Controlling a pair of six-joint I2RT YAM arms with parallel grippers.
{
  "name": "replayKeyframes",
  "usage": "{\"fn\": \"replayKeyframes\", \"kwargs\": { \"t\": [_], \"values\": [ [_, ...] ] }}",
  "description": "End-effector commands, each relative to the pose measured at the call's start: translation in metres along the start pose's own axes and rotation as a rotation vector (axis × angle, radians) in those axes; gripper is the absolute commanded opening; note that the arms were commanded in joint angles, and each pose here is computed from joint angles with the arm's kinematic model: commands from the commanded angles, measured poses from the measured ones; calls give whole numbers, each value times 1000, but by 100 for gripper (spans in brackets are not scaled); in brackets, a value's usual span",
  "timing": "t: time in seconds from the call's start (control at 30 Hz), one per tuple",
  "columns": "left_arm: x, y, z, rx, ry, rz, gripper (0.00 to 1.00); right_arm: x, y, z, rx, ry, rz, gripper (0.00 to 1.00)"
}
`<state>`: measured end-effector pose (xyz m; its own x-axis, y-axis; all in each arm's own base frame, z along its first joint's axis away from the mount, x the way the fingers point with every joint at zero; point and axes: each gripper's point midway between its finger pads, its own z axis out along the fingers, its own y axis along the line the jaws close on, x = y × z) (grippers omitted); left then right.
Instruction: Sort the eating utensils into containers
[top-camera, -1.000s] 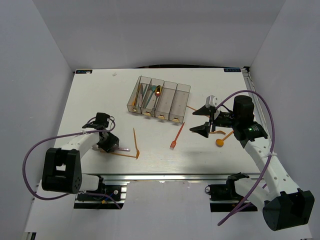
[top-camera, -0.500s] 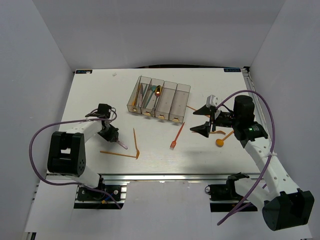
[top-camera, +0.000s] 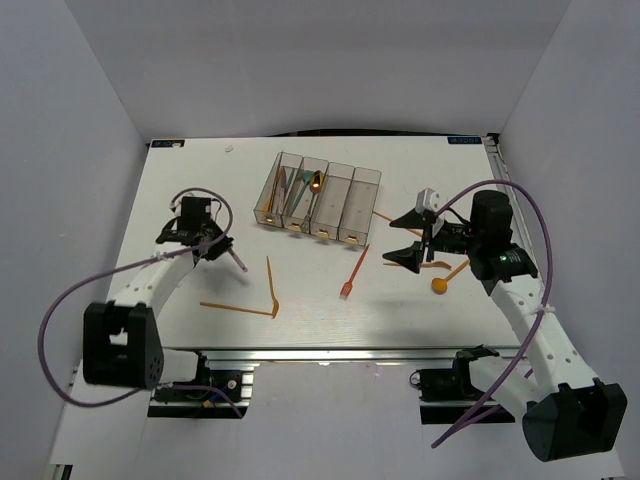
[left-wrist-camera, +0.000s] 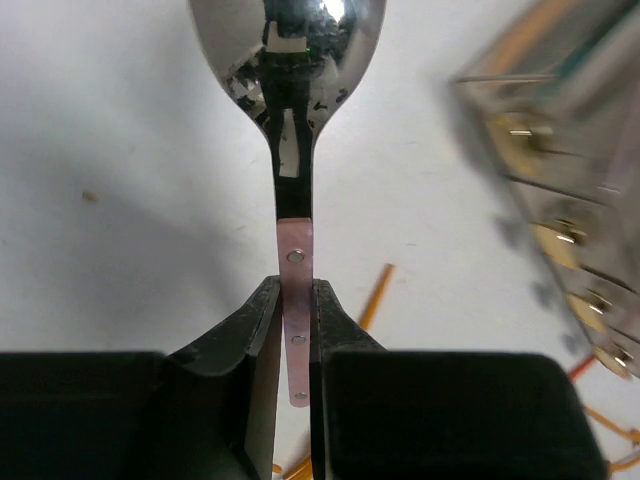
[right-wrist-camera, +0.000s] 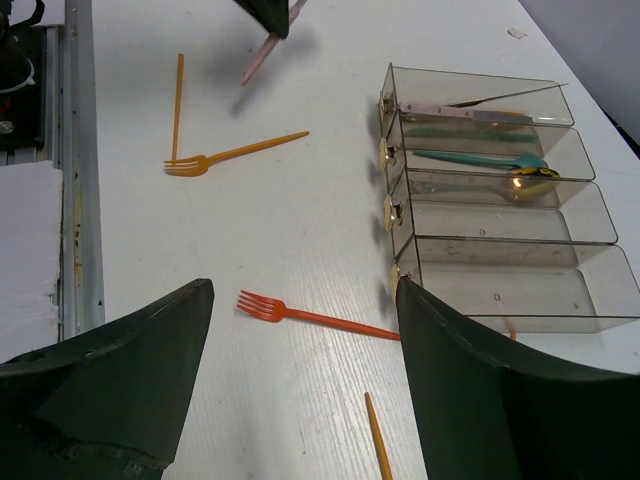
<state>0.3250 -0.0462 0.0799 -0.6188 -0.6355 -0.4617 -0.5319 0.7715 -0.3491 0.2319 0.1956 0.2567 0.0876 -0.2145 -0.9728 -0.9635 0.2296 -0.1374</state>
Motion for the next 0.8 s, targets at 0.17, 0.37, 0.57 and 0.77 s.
{"fn": "replayKeyframes", "kwargs": {
  "t": [0.17, 0.37, 0.57, 0.77],
  "values": [
    [-33, -127, -101, 769, -285, 535, 0, -13, -9, -8, 39, -25, -58, 80],
    [-3, -220, -100, 950, -204, 868, 0, -3, -18, -10, 62, -8, -29, 80],
    [-20, -261, -48, 846, -214, 933, 0, 0, -25, -16, 97, -14, -14, 80],
    [-26, -274, 3, 765, -209, 993, 0, 5, -31, -21, 119, -11, -3, 80]
  ]
}}
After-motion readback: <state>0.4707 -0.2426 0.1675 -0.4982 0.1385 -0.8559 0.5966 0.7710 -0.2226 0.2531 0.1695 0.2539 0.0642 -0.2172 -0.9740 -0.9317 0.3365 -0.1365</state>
